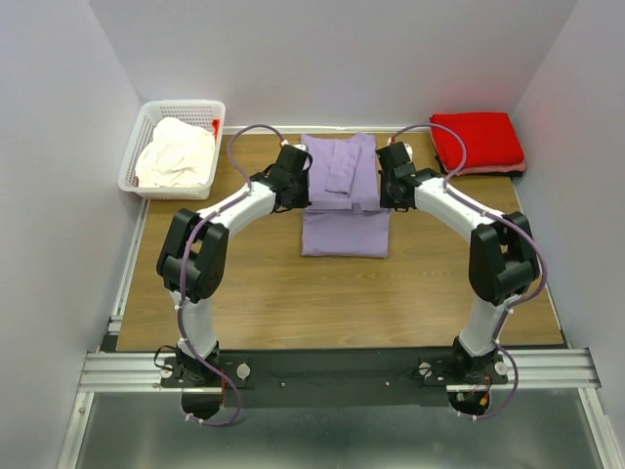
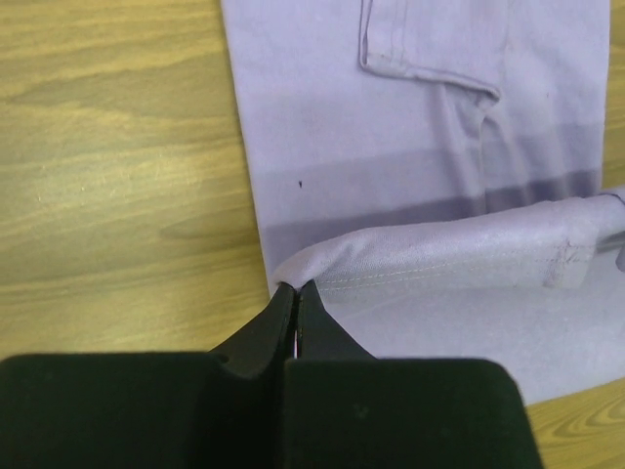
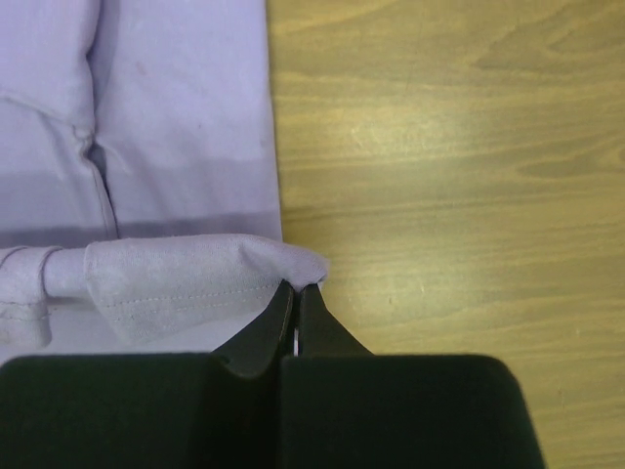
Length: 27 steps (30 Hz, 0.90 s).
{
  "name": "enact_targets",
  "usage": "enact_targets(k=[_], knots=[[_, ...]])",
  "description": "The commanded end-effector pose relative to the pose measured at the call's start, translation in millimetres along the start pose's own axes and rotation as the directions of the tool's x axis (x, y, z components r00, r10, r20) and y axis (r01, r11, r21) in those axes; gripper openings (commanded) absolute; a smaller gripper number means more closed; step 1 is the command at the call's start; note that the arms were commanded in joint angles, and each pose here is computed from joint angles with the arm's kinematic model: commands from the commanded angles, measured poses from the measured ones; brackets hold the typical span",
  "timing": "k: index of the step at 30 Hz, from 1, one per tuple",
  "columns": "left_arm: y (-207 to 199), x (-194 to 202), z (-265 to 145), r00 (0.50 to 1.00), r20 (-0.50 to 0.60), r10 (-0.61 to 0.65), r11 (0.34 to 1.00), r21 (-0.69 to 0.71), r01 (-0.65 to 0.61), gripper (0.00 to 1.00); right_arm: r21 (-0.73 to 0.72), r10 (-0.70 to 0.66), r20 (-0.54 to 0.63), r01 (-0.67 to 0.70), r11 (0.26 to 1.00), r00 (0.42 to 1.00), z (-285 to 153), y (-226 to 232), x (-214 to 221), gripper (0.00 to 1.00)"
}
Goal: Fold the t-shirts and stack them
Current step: Fold the tshirt
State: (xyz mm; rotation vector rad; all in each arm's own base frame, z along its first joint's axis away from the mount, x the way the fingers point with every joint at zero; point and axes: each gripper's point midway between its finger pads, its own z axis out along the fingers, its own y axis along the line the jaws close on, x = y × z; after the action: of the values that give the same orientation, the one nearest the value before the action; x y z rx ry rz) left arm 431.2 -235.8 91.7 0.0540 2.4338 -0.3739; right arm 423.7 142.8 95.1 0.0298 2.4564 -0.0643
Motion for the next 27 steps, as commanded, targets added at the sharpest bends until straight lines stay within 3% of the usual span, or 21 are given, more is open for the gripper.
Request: enact_targets(k=[1, 20, 21, 22, 23, 24, 26, 27], knots=[[14, -9, 12, 1.0, 0.016, 0.011, 0.999, -0.036, -0.011, 0.0, 0.013, -0.006, 0.02, 0.006, 1.0, 1.0, 17, -1, -11, 0.0], [32, -5, 40, 1.0, 0.014, -0.013, 0.998, -0.06, 0.013, 0.0, 0.04, -0.025, 0.007, 0.024, 0.999, 1.0, 64, 4, -7, 0.0], [33, -3, 42, 1.0, 0.011, -0.012, 0.998, -0.06, 0.013, 0.02, 0.044, -0.025, 0.007, 0.025, 0.999, 1.0, 66, 4, -6, 0.01], [32, -3, 43, 1.0, 0.011, -0.01, 0.998, -0.058, 0.01, 0.15, 0.048, -0.028, 0.004, 0.028, 0.998, 1.0, 67, 4, -5, 0.02], [32, -2, 43, 1.0, 0.012, -0.008, 0.998, -0.056, 0.009, 0.2, 0.05, -0.028, 0.004, 0.028, 0.998, 1.0, 68, 3, -5, 0.06], [31, -3, 43, 1.0, 0.015, -0.007, 0.999, -0.05, 0.007, 0.3, 0.05, -0.028, 0.004, 0.028, 0.998, 1.0, 68, 3, -5, 0.14], [30, -5, 40, 1.0, 0.022, -0.01, 0.999, -0.043, 0.011, 0.39, 0.041, -0.019, 0.016, 0.018, 0.999, 1.0, 62, 4, -9, 0.27], [27, -9, 34, 0.999, 0.034, -0.01, 0.999, -0.037, 0.012, 0.46, 0.036, -0.01, 0.021, 0.009, 0.999, 1.0, 58, 4, -11, 0.44]])
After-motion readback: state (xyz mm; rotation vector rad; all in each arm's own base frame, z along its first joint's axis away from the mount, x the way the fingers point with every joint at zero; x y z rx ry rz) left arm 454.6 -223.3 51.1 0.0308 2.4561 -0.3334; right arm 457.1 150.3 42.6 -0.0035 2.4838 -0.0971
